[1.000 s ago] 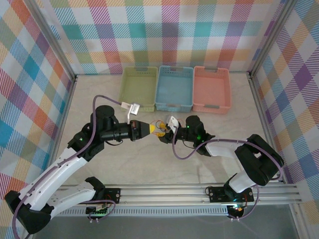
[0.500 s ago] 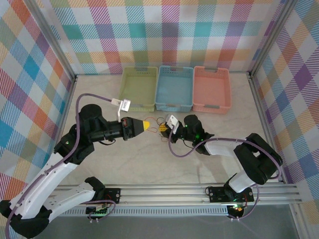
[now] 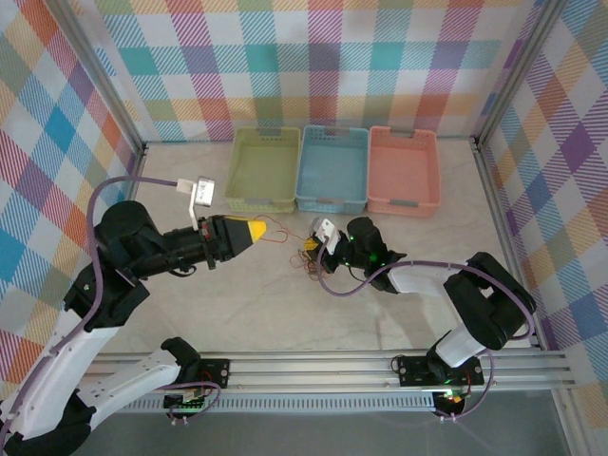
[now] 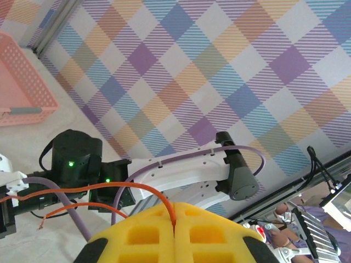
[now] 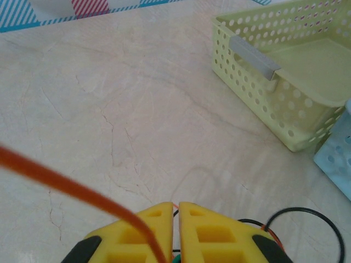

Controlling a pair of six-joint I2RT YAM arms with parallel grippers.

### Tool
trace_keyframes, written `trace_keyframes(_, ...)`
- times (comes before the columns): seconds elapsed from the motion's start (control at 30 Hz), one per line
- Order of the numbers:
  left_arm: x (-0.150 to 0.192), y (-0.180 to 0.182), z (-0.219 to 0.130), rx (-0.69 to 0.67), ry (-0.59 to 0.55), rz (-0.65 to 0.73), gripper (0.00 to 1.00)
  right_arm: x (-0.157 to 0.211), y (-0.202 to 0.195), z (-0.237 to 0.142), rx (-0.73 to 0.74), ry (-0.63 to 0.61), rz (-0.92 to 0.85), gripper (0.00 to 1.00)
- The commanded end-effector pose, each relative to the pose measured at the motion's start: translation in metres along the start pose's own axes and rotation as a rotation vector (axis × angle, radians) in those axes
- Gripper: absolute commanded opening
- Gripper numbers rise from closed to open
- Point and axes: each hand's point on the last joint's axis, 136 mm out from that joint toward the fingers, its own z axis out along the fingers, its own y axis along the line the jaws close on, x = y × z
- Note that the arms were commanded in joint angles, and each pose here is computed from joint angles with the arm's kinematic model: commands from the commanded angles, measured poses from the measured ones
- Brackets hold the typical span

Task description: Untangle the cables

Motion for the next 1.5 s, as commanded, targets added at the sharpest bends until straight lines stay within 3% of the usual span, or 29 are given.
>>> trace_keyframes(0.0, -0.012, -0.033, -0.016, 0.062, -0.031, 0.026, 0.0, -0.003, -0.001, 0.005, 0.002, 0.01, -0.008, 0.12)
trace_keyframes(0.3, -0.032, -0.066, -0.034, 0.113, -0.092, 0.072, 0.0, -0.001, -0.003, 0.006, 0.012, 0.021, -0.003, 0.12)
trace_keyframes(0.57, -0.036, -0.073, -0.038, 0.135, -0.113, 0.076, 0.0, 0.004, -0.008, 0.008, 0.036, 0.051, 0.005, 0.11)
trace_keyframes(1.07, -0.034, -0.083, -0.037, 0.21, -0.094, -0.002, 0.0, 0.018, -0.042, 0.006, 0.221, 0.131, 0.046, 0.12)
trace_keyframes(1.47, -0.038, -0.105, -0.06, 0.253, -0.136, 0.009, 0.0, 0.029, -0.057, 0.005, 0.299, 0.18, 0.073, 0.15)
